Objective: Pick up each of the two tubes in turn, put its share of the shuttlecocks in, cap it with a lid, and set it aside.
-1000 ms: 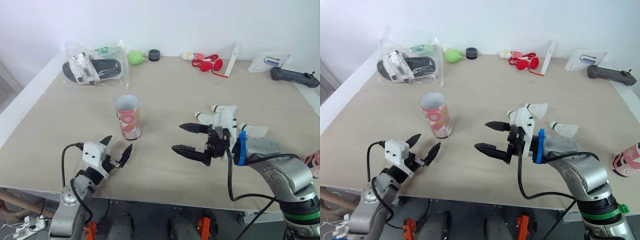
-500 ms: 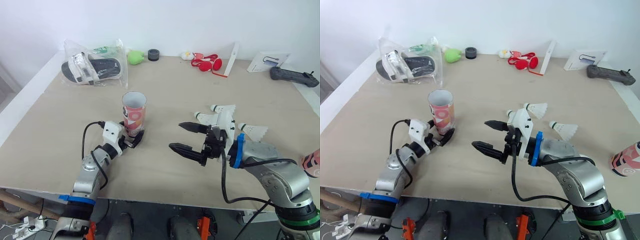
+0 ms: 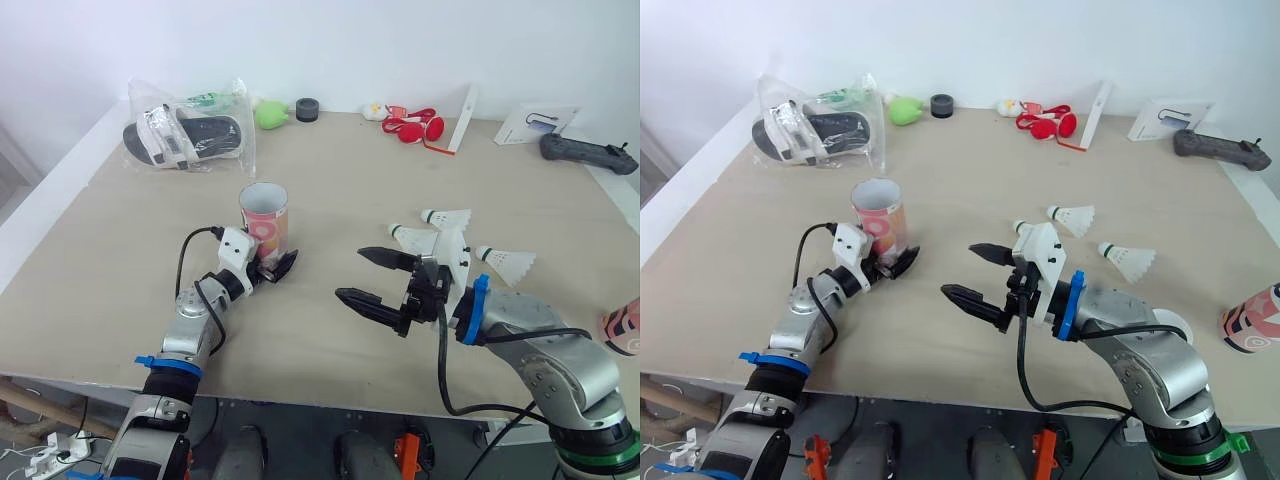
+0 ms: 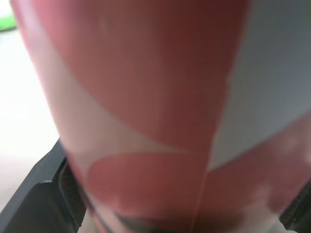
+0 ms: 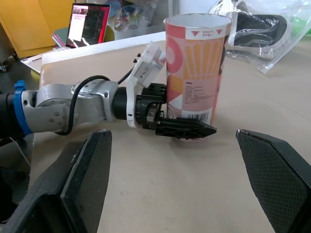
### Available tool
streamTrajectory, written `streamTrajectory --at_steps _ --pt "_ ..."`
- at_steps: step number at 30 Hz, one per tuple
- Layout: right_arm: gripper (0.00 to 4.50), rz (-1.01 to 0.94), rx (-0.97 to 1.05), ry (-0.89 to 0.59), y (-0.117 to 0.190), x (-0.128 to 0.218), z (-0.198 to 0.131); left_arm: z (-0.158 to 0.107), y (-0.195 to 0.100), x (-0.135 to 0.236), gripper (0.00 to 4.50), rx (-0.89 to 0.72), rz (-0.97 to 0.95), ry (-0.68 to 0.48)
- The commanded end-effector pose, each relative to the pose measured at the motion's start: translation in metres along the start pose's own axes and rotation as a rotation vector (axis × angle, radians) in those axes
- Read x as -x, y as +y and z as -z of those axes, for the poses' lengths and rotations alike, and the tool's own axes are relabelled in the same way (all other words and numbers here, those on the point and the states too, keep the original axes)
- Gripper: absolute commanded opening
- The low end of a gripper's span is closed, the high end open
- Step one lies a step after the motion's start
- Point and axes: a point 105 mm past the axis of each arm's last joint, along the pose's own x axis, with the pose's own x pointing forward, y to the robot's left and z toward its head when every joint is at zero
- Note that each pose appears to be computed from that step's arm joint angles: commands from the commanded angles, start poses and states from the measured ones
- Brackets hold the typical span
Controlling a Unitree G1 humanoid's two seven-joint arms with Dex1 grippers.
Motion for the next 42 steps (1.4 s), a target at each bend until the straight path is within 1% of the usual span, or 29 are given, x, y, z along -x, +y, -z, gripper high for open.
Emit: streamTrajectory --at_steps 1,2,7,12,14,16,18,20,23,24,27,32,39,41,42 --pt "4.5 0.001 0.047 -0.044 0.004 0.002 -0.014 -0.011 0.0 -0.003 3.41 -0.02 0.01 -0.042" --pt "4.5 0.005 0.047 -0.046 0.004 0.002 -0.015 -0.011 0.0 -0.003 3.2 -0.022 0.012 -0.042" --pt "4.5 0.09 0.028 -0.063 0.0 0.006 -0.009 -0.014 -0.001 0.003 3.2 -0.056 0.067 -0.024" --pt "4.5 0.414 0.075 -0.068 -0.03 0.026 0.006 -0.038 -0.001 0.014 3.2 -0.151 0.254 0.04" --pt "4.5 0.538 0.114 -0.028 -0.042 0.035 0.016 -0.044 -0.001 0.02 3.2 -0.22 0.348 0.113" --pt "4.5 0.646 0.125 0.013 -0.054 0.042 0.029 -0.047 0.0 0.028 3.2 -0.289 0.447 0.222" --pt "4.5 0.707 0.129 0.033 -0.061 0.045 0.039 -0.049 0.002 0.034 3.2 -0.341 0.511 0.298" --pt "4.5 0.731 0.126 0.045 -0.064 0.043 0.045 -0.048 0.003 0.04 3.2 -0.369 0.573 0.38" --pt "4.5 0.757 0.117 0.054 -0.069 0.04 0.052 -0.05 0.005 0.045 3.2 -0.419 0.634 0.444" --pt "4.5 0.778 0.107 0.053 -0.073 0.038 0.056 -0.052 0.006 0.048 3.2 -0.439 0.672 0.486" --pt "4.5 0.823 0.033 0.008 -0.086 0.032 0.062 -0.059 0.011 0.051 3.2 -0.457 0.715 0.596" --pt "4.5 0.848 -0.058 -0.039 -0.104 0.018 0.068 -0.053 0.006 0.05 3.2 -0.476 0.745 0.645" --pt "4.5 0.834 -0.103 -0.033 -0.125 -0.005 0.076 -0.036 -0.002 0.053 3.2 -0.47 0.761 0.675" --pt "3.95 0.824 -0.104 -0.031 -0.127 -0.011 0.076 -0.033 -0.001 0.054 3.16 -0.491 0.759 0.679" --pt "3.56 0.825 -0.105 -0.027 -0.129 -0.013 0.076 -0.032 -0.001 0.054 3.16 -0.494 0.756 0.681"
